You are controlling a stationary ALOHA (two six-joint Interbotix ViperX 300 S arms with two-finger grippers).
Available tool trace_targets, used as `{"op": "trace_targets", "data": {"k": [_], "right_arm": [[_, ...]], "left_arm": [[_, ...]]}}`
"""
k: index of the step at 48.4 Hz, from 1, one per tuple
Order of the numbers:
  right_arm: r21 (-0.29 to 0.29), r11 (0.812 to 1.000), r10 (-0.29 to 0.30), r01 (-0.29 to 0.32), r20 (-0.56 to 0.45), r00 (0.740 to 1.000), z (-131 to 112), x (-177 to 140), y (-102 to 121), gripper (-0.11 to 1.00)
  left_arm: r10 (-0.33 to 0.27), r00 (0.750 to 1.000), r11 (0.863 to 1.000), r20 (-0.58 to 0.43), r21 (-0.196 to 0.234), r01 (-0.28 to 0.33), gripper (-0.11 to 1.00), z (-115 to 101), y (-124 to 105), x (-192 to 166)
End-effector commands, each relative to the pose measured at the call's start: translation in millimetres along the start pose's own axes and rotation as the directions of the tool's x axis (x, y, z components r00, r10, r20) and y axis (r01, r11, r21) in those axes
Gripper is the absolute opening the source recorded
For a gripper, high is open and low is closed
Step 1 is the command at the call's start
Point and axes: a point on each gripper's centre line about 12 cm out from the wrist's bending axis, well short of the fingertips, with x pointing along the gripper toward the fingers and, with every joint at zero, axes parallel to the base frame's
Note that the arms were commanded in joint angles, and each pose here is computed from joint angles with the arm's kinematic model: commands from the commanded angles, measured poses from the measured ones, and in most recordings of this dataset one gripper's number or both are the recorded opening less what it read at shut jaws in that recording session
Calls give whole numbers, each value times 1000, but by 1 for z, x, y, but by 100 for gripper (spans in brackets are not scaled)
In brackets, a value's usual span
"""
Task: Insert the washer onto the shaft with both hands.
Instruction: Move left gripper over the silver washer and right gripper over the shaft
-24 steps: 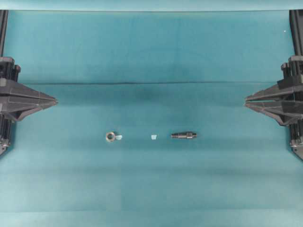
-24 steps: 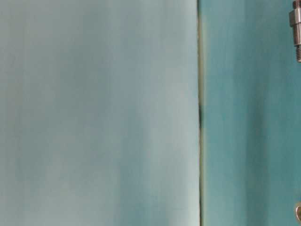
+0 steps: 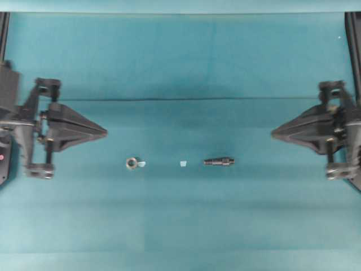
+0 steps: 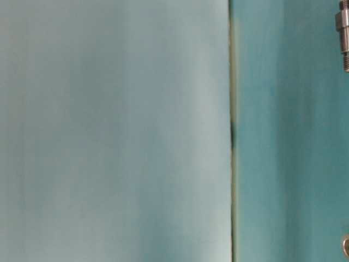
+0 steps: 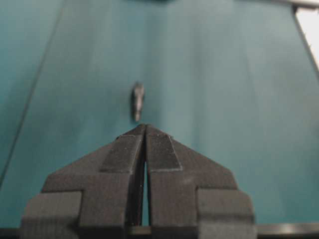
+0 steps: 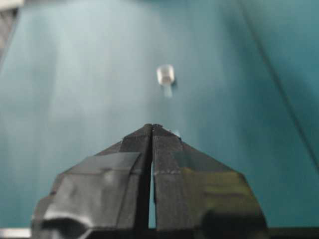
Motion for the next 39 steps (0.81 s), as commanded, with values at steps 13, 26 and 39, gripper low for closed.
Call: {"op": "trace_targets", "data": {"k": [13, 26, 39], "right_arm": [[-16, 998, -63, 61, -319, 946, -13, 54, -4, -10], [-161, 984, -151, 75, -532, 833, -20, 98, -12, -10], [-170, 982, -164, 79, -578, 800, -27, 121, -15, -8]], "left_arm": [[37, 952, 999, -303, -7, -42, 3, -1, 1, 45], [63, 850, 998, -523, 23, -59, 3, -27, 2, 72], [69, 801, 998, -595, 40, -56, 3, -42, 2, 85]]}}
